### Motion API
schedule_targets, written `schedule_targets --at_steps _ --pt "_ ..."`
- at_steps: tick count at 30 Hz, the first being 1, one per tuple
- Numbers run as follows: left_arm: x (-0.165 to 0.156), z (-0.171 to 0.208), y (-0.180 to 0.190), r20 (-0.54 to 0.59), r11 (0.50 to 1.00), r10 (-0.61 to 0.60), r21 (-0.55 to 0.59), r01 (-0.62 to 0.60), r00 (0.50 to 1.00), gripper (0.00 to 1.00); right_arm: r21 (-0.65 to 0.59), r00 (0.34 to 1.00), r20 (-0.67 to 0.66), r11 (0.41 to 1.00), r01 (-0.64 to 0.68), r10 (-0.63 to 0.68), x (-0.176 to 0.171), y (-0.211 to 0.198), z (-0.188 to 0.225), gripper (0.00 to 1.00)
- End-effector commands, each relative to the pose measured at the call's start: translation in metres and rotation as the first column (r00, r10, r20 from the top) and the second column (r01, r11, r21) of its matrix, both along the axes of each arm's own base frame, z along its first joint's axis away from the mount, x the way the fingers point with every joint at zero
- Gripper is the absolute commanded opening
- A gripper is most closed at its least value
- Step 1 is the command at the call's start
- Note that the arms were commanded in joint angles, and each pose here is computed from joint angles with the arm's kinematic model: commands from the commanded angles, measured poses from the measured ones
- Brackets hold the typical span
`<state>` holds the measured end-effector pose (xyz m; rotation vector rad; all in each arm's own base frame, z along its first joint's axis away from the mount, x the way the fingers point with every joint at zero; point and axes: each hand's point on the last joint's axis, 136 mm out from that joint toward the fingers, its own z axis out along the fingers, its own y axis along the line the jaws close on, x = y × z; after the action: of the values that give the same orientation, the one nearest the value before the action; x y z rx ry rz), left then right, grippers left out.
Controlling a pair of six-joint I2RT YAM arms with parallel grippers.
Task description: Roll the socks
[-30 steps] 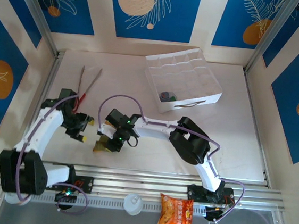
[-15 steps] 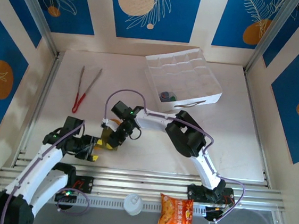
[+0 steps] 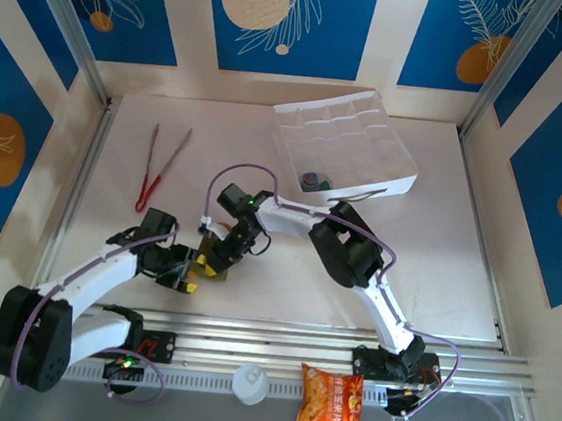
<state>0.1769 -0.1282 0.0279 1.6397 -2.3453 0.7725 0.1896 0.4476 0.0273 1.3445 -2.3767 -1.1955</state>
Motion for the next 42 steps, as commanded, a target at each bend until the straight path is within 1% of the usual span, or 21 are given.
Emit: schedule_targets --at_steps 1,4,7,11,13,15,17,18,19,20,24,26,29,32,36,38,39,40,42 --pt "-0.048 -0.035 0.021 -0.216 0.99 -0.032 0.127 0.06 0.976 0.56 -0.237 0.99 0.142 0.971 0.016 0.018 0.006 -0.049 -0.059 0.29" --pt "-0.053 -0.039 0.024 -0.266 0.986 -0.048 0.142 0.089 0.963 0.56 -0.16 0.972 0.232 0.987 0.009 0.029 0.015 -0.044 -0.041 0.36" --pt "-0.053 -0.04 0.024 -0.286 0.984 -0.055 0.146 0.1 0.957 0.56 -0.089 0.95 0.311 0.996 0.014 0.014 0.027 -0.041 -0.023 0.39" --pt "-0.048 -0.04 0.021 -0.285 0.984 -0.064 0.14 0.108 0.956 0.56 0.007 0.901 0.433 1.0 -0.007 0.003 0.037 -0.038 -0.001 0.44" --pt "-0.045 -0.041 0.02 -0.291 0.984 -0.071 0.135 0.114 0.954 0.56 0.05 0.853 0.521 0.998 -0.025 -0.004 0.038 -0.04 0.01 0.45" --pt "-0.042 -0.04 0.019 -0.295 0.983 -0.081 0.134 0.126 0.952 0.56 0.085 0.764 0.645 0.996 -0.041 -0.024 0.041 -0.044 0.022 0.48" --pt "-0.04 -0.04 0.018 -0.3 0.982 -0.088 0.133 0.133 0.95 0.56 0.11 0.673 0.738 0.993 -0.049 -0.048 0.044 -0.049 0.035 0.54" --pt "-0.04 -0.041 0.018 -0.305 0.982 -0.088 0.133 0.134 0.948 0.56 0.109 0.635 0.771 0.992 -0.058 -0.047 0.043 -0.051 0.042 0.57" --pt "-0.039 -0.041 0.017 -0.308 0.982 -0.09 0.132 0.136 0.947 0.56 0.093 0.6 0.799 0.993 -0.068 -0.034 0.043 -0.053 0.045 0.58" --pt "-0.038 -0.041 0.017 -0.311 0.982 -0.09 0.132 0.136 0.946 0.56 0.06 0.559 0.829 0.994 -0.091 0.001 0.041 -0.055 0.045 0.66" --pt "-0.036 -0.04 0.018 -0.322 0.979 -0.103 0.136 0.153 0.941 0.56 -0.07 0.392 0.908 0.977 -0.203 0.147 0.029 -0.052 0.04 0.67" --pt "-0.035 -0.04 0.018 -0.326 0.978 -0.11 0.135 0.161 0.939 0.56 -0.108 0.338 0.922 0.963 -0.248 0.19 0.024 -0.045 0.039 0.67" --pt "-0.032 -0.041 0.018 -0.33 0.977 -0.114 0.133 0.166 0.937 0.56 -0.156 0.278 0.93 0.942 -0.296 0.241 0.02 -0.032 0.032 0.67" --pt "-0.028 -0.041 0.018 -0.334 0.977 -0.12 0.125 0.17 0.935 0.55 -0.18 0.248 0.933 0.935 -0.304 0.26 0.022 -0.021 0.024 0.66" --pt "-0.02 -0.041 0.019 -0.329 0.977 -0.132 0.119 0.18 0.935 0.55 -0.23 0.222 0.931 0.938 -0.258 0.289 0.037 -0.014 0.007 0.63" --pt "-0.016 -0.041 0.019 -0.323 0.977 -0.136 0.114 0.182 0.936 0.55 -0.237 0.234 0.925 0.936 -0.26 0.299 0.037 -0.012 0.003 0.58" --pt "-0.014 -0.041 0.019 -0.32 0.977 -0.137 0.111 0.181 0.937 0.55 -0.239 0.248 0.92 0.936 -0.26 0.304 0.036 -0.012 0.0 0.53" --pt "-0.012 -0.041 0.019 -0.315 0.978 -0.138 0.108 0.18 0.939 0.55 -0.238 0.267 0.913 0.936 -0.26 0.307 0.035 -0.012 -0.001 0.44" --pt "-0.003 -0.038 0.02 -0.289 0.979 -0.138 0.104 0.175 0.947 0.56 -0.237 0.316 0.896 0.937 -0.255 0.312 0.029 -0.016 -0.005 0.18"
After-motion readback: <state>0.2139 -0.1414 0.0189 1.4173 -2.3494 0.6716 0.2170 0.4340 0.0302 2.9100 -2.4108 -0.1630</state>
